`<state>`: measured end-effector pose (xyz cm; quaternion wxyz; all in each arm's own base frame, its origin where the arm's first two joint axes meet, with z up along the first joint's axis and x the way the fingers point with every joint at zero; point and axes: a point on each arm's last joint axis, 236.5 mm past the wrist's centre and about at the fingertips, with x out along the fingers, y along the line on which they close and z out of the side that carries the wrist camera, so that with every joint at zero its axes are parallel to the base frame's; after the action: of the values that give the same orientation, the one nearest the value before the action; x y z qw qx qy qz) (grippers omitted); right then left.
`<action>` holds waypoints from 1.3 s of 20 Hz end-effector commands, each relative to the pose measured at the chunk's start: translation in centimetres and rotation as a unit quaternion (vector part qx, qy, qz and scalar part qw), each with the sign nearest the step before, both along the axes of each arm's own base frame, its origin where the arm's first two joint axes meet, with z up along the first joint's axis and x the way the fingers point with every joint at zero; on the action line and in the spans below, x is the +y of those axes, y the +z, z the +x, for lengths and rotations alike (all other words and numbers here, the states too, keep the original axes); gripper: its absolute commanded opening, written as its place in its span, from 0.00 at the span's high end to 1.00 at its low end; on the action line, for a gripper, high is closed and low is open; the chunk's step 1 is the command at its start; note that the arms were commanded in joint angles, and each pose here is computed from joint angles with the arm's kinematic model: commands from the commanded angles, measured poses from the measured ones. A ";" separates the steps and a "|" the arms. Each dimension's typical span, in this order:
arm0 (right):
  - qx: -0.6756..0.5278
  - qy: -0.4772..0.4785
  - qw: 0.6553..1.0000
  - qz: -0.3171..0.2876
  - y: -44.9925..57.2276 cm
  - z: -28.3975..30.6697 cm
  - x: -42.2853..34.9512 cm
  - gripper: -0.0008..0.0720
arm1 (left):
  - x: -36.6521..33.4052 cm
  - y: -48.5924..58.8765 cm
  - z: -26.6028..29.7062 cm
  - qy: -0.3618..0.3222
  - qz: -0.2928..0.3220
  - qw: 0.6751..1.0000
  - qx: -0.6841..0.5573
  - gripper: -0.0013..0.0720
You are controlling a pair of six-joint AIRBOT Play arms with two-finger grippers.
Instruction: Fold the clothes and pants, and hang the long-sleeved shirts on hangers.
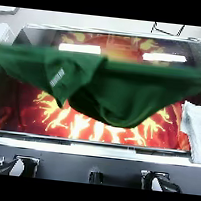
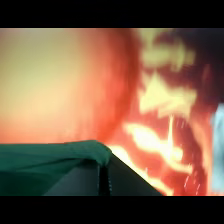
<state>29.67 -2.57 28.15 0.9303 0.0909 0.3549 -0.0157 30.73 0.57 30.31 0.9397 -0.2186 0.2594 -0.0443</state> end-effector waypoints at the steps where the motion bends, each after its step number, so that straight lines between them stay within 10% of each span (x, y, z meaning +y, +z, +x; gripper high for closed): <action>1: 0.070 0.010 0.993 0.095 -9.8 3.2 1.9 0.93 | -3.5 -12.3 -0.8 -0.064 -0.064 0.984 0.152 0.95; 10: 0.106 -0.082 0.879 0.458 -23.4 17.3 6.2 0.92 | -6.9 -22.8 16.1 0.076 -0.257 0.959 0.088 0.94; 11: 0.114 -0.088 0.871 0.470 -24.3 17.6 6.3 0.78 | -7.5 -23.6 17.1 0.084 -0.274 0.954 0.094 0.85; 13: 0.106 -0.071 0.882 0.454 -24.5 17.8 6.1 0.11 | -8.8 -24.2 18.1 0.070 -0.290 0.948 0.114 0.00; 18: 0.191 -0.007 0.925 0.329 -26.5 12.3 0.8 0.03 | -9.1 -25.0 12.5 -0.086 -0.225 0.946 0.218 0.00; 26: 0.418 0.001 0.861 0.289 -35.5 -0.2 3.2 0.02 | -19.7 -36.5 0.9 -0.158 -0.219 0.882 0.387 0.04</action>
<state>33.20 -0.79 -5.23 0.6678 0.3590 0.6506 0.0433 34.05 -15.55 -3.50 0.6902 -0.3713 0.6014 -0.1554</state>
